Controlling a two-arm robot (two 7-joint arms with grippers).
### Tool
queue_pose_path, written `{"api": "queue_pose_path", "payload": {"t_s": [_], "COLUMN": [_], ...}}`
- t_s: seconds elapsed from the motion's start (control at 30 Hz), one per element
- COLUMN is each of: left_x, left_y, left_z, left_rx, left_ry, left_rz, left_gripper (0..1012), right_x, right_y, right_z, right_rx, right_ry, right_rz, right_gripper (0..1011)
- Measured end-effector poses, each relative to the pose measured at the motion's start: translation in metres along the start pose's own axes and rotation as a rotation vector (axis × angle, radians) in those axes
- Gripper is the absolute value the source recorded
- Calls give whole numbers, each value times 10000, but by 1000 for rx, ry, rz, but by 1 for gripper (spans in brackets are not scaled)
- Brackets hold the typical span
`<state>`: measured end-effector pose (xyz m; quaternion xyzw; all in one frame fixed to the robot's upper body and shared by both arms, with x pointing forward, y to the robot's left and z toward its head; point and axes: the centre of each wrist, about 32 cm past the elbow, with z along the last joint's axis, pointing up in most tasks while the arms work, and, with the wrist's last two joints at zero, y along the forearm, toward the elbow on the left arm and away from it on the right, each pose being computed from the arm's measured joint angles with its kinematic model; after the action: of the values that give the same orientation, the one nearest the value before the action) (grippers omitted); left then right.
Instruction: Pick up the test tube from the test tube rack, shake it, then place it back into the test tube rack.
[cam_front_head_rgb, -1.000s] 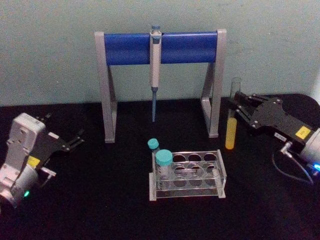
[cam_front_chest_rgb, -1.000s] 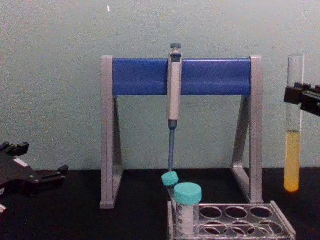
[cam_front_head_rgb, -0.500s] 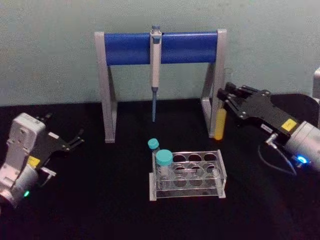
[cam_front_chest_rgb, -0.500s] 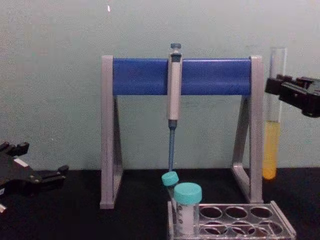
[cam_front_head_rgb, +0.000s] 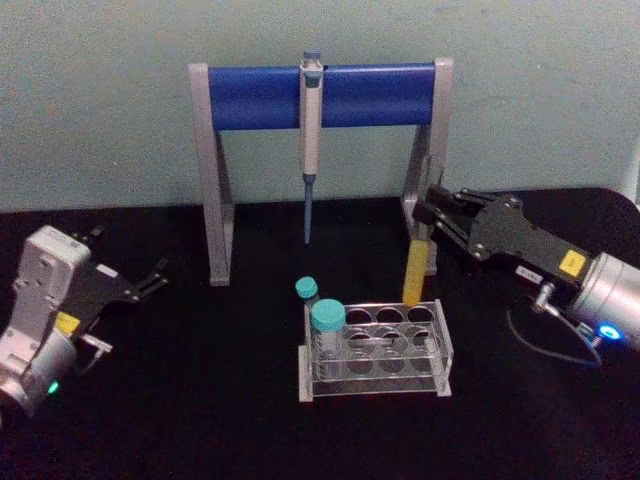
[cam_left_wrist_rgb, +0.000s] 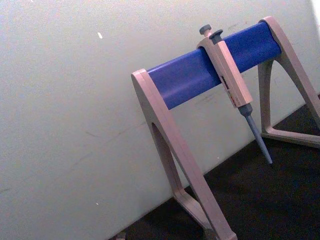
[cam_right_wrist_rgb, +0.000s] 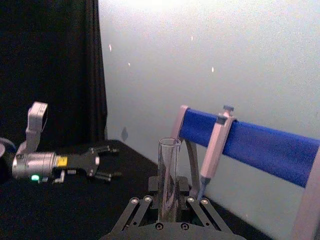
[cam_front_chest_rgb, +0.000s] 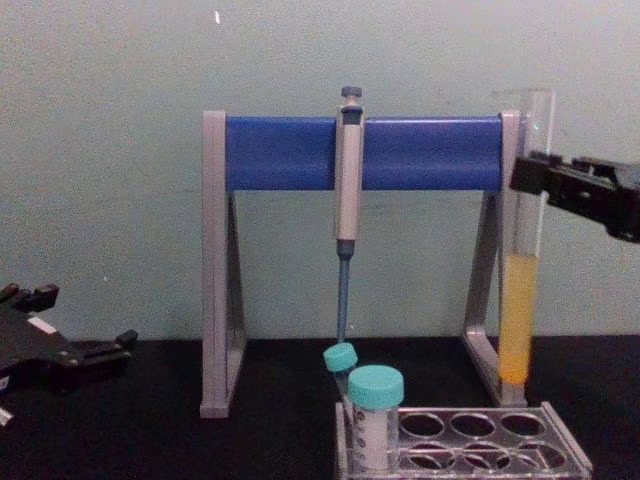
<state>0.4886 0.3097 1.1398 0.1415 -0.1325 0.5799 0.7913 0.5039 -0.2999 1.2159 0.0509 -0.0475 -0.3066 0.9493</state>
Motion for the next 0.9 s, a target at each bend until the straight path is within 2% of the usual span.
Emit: {"api": "queue_pose_path", "payload": {"t_s": [0.17,0.23,0.47,0.7,0.9], "left_x": [0,0,0,0,0], "left_y": [0,0,0,0,0], "left_z": [0,0,0,0,0], "left_rx": [0,0,0,0,0], "left_ry": [0,0,0,0,0], "left_rz": [0,0,0,0,0], "left_gripper": [1001,1001,1001,1001,1001], "right_x": [-1,1,7,16,24], "right_y": [-100,-139,-113,-27,48], "right_z": [32,58,72,25,-27], "right_rx": [-36,-48,-46,-21,1], "right_ry": [-24,-47,-79,-65,-35], "right_rz": [-34,-77,-155,-168,-118], "right_gripper": [227,227,227,227,227]}}
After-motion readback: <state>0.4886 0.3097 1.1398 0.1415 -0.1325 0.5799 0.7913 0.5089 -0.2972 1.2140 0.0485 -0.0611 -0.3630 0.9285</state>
